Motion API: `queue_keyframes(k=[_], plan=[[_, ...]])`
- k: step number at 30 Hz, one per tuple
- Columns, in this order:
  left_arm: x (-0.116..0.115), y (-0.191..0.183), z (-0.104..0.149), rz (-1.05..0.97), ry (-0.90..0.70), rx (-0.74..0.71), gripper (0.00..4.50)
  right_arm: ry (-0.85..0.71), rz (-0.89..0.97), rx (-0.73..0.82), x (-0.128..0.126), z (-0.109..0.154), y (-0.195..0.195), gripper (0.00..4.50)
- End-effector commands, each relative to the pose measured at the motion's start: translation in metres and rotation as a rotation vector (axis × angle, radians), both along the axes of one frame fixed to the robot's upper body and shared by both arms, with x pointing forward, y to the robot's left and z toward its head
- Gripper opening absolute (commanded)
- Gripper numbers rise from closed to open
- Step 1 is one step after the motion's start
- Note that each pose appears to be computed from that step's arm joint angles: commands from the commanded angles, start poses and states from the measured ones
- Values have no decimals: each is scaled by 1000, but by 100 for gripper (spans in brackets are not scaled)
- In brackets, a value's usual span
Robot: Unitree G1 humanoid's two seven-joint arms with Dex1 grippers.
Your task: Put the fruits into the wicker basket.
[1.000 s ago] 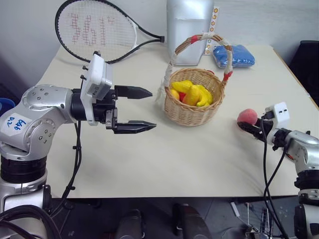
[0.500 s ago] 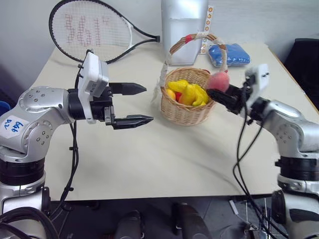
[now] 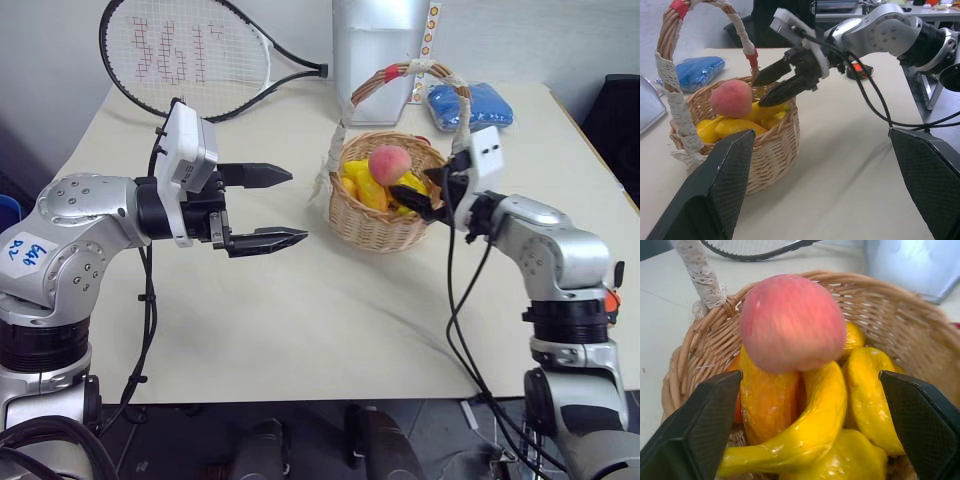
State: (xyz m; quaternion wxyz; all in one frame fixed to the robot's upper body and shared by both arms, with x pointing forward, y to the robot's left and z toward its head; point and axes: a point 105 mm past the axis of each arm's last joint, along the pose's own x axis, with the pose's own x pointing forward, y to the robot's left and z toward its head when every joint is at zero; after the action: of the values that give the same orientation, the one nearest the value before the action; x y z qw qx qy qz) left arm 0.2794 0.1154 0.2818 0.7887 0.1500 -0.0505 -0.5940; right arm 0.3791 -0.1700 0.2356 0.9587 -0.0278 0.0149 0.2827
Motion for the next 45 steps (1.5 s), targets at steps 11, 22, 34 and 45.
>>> queue_keyframes(k=[11, 22, 34, 45], plan=[[0, -4, 14, -23, -64, -18, 450, -118, -153, 91, -7, 26, -40, 445], [5, -1, 20, 9, -92, -3, 450, -174, -245, 109, 61, 17, -12, 445], [1, 5, 19, 47, -93, -5, 450, -262, -281, 124, 72, 24, -15, 162], [5, -1, 18, 14, -86, -9, 450, -370, -267, 118, 38, 58, -41, 24]])
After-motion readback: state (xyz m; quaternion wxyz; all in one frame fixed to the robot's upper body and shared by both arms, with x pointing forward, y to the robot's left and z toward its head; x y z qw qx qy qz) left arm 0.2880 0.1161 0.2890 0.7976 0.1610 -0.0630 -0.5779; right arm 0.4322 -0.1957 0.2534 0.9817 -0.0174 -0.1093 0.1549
